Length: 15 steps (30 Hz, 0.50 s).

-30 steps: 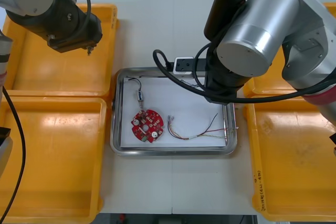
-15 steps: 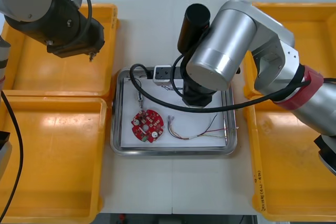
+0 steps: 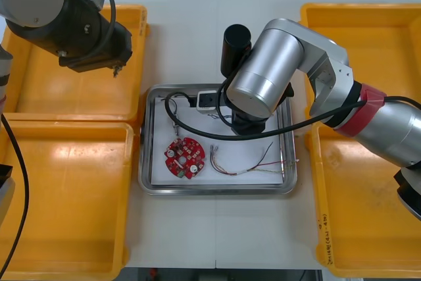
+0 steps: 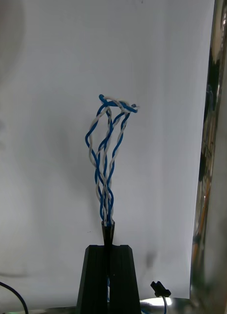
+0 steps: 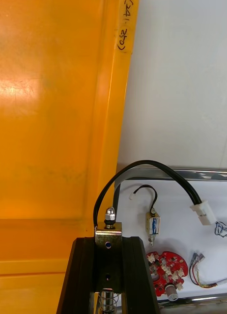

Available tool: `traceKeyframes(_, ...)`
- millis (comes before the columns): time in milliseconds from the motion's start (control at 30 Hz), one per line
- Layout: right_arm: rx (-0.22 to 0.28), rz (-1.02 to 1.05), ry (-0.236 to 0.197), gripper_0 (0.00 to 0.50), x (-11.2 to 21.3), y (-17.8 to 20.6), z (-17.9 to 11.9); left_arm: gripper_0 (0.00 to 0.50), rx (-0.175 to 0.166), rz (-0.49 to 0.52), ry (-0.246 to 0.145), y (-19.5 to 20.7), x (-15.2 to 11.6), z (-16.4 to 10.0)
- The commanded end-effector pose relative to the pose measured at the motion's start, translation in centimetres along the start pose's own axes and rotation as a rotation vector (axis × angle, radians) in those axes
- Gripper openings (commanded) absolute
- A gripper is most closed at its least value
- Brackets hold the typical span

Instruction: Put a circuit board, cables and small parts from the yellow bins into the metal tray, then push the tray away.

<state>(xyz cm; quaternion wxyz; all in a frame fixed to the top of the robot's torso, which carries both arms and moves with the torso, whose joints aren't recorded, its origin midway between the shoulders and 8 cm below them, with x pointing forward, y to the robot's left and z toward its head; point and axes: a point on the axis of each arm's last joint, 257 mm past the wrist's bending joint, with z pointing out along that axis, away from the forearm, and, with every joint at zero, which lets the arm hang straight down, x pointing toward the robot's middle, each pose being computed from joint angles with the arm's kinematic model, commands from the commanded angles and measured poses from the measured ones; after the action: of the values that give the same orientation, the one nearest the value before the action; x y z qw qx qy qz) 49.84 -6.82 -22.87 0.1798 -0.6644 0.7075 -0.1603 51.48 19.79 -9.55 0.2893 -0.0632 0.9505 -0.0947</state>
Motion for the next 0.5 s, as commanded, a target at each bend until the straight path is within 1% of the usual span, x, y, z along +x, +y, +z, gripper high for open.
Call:
traceKeyframes(33, 0.055, -0.084, -0.014, 0.000, -1.84, -1.66, -0.96, 0.000, -0.003, 0.086, -0.027, 0.56, -0.46, -1.07)
traceKeyframes(200, 0.053, -0.092, -0.009, 0.000, -1.62, -1.67, -0.94, 0.002, -0.004, 0.084, -0.027, 0.59, -0.51, -1.04)
traceKeyframes(233, 0.053, -0.093, -0.008, 0.096, -1.59, -1.65, -0.94, 0.003, -0.004, 0.084, -0.027, 0.59, -0.51, -1.04)
traceKeyframes(267, 0.051, -0.092, -0.005, 0.279, -1.51, -1.62, -0.93, 0.002, -0.003, 0.085, -0.027, 0.56, -0.48, -1.04)
traceKeyframes(300, 0.052, -0.093, -0.006, 0.350, -1.56, -1.61, -0.97, 0.002, -0.002, 0.086, -0.028, 0.53, -0.49, -1.07)
traceKeyframes(333, 0.051, -0.091, -0.006, 0.449, -1.53, -1.64, -0.99, 0.003, -0.003, 0.087, -0.027, 0.51, -0.46, -1.04)
traceKeyframes(367, 0.052, -0.088, -0.006, 0.500, -1.51, -1.68, -1.08, 0.003, -0.003, 0.085, -0.027, 0.56, -0.48, -1.04)
traceKeyframes(500, 0.044, -0.076, -0.010, 0.500, -1.42, -1.86, -1.40, 0.002, -0.002, 0.086, -0.028, 0.53, -0.49, -1.07)
